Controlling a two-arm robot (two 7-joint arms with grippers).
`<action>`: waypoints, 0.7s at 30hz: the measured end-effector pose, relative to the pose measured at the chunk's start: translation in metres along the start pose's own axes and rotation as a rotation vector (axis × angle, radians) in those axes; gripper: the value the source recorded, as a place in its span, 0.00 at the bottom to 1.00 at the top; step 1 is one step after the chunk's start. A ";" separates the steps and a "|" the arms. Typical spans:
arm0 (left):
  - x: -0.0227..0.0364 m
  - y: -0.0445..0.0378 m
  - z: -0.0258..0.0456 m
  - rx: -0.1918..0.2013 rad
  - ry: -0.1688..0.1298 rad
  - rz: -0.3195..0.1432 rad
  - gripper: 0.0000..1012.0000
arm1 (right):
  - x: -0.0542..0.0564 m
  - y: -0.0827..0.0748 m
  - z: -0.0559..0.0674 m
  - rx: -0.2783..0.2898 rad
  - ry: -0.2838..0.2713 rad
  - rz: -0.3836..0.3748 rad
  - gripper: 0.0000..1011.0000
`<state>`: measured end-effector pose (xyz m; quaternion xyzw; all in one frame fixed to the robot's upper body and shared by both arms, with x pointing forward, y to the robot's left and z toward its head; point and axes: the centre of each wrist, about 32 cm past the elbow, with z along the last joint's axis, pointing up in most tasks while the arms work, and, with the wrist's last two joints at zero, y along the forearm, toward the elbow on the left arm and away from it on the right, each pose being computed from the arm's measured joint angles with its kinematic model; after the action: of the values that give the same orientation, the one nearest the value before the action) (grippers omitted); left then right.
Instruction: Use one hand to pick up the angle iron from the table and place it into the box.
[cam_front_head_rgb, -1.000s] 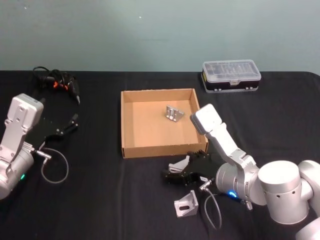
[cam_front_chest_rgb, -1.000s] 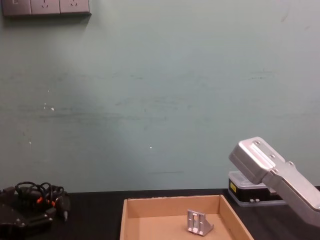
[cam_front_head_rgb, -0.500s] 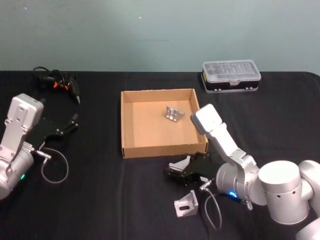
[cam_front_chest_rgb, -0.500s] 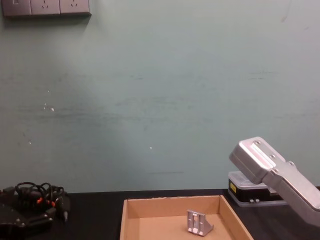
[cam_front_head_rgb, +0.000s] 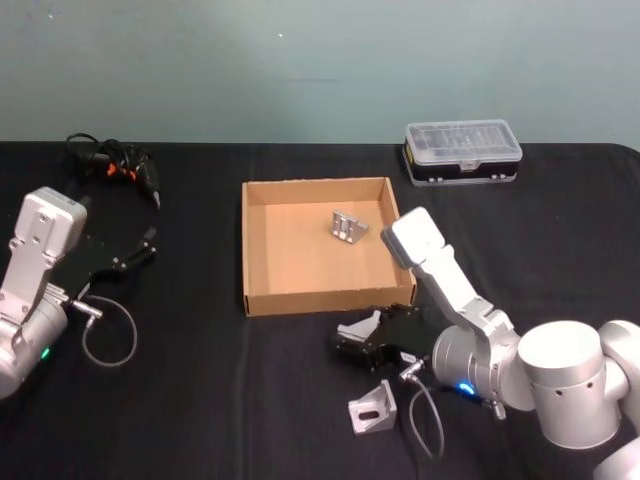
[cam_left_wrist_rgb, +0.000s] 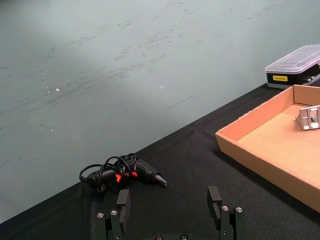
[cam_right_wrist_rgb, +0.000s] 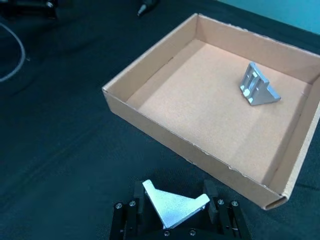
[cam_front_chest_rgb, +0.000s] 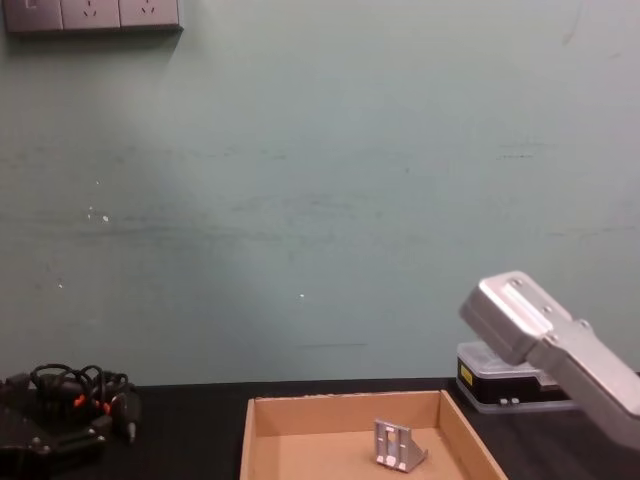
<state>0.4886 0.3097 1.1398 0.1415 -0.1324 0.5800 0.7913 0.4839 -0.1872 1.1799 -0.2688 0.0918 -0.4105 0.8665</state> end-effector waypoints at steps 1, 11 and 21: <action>0.0000 0.0000 0.0000 0.000 0.000 0.000 1.00 | 0.000 -0.001 0.001 0.004 -0.001 0.001 0.71; 0.0000 0.0000 0.0000 0.000 0.000 0.000 1.00 | -0.005 -0.018 0.025 0.099 -0.030 0.017 0.71; 0.0000 0.0000 0.0000 0.000 0.000 0.000 1.00 | 0.011 0.002 0.059 0.126 -0.023 0.005 0.71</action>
<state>0.4886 0.3097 1.1398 0.1415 -0.1325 0.5799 0.7913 0.5145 -0.1714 1.2293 -0.2182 0.0568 -0.4101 0.8837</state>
